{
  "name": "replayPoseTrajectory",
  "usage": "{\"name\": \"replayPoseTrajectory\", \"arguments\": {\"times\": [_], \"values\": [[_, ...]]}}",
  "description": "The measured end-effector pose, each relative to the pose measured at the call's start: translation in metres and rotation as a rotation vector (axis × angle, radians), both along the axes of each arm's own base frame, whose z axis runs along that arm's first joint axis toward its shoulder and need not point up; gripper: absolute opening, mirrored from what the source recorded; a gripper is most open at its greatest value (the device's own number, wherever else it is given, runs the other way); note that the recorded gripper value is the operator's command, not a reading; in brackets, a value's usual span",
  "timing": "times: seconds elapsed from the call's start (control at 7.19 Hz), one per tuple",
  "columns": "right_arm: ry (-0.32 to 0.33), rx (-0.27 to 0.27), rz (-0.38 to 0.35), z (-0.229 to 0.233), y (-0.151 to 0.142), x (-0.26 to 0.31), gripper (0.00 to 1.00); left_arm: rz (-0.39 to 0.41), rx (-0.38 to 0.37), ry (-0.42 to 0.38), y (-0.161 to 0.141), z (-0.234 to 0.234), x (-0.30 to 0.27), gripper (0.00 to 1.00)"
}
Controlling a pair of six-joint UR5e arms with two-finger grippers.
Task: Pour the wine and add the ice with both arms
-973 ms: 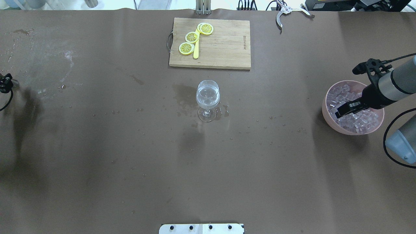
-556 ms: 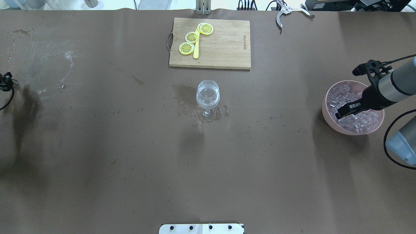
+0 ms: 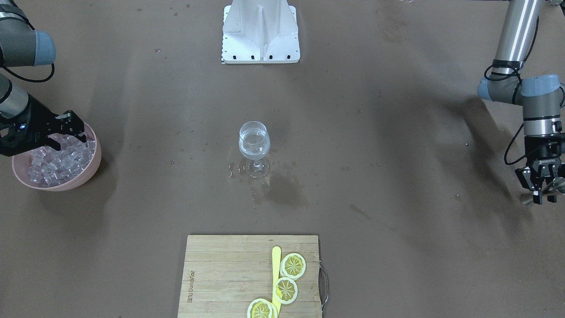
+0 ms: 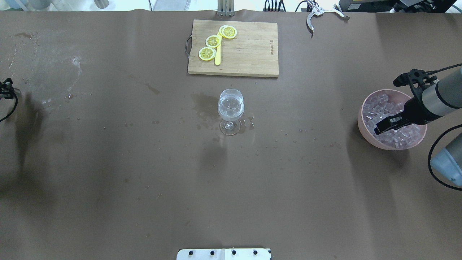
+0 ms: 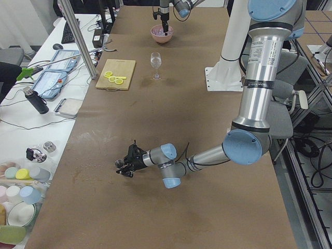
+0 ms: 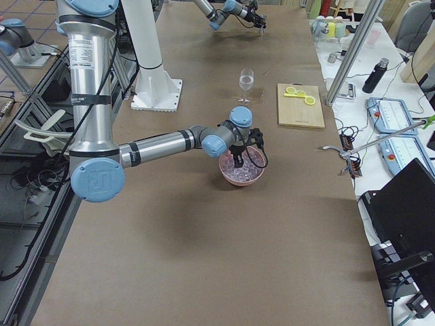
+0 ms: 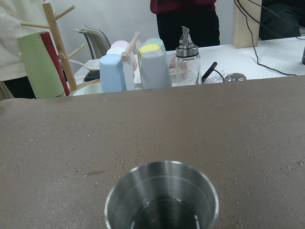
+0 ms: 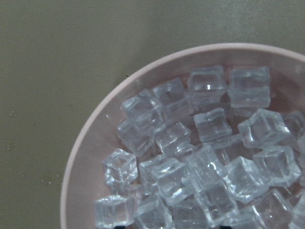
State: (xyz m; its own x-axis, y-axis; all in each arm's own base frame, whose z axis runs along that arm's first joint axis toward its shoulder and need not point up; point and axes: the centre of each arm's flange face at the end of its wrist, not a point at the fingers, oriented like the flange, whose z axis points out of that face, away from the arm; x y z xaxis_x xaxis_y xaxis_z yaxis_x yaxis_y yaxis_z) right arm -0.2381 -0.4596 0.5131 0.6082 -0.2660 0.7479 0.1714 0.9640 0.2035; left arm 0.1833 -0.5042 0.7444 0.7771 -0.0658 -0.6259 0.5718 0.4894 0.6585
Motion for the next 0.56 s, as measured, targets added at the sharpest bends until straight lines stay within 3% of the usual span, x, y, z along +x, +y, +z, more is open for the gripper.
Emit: {"name": "replayPoseTrajectory", "arguments": {"times": [0.14,0.28,0.56], "values": [[0.001,0.0,-0.004,0.0008,0.0006,-0.002,0.73,0.0,0.001,0.001,-0.0006,-0.0006,0.0004,0.18],[0.002,0.0,-0.007,0.001,0.0011,-0.0038,0.66,-0.002,0.001,0.003,-0.0014,-0.0012,0.0003,0.12],[0.002,0.0,-0.009,0.001,0.0011,-0.0052,0.45,-0.007,0.004,0.006,-0.004,-0.003,-0.0017,0.0]]}}
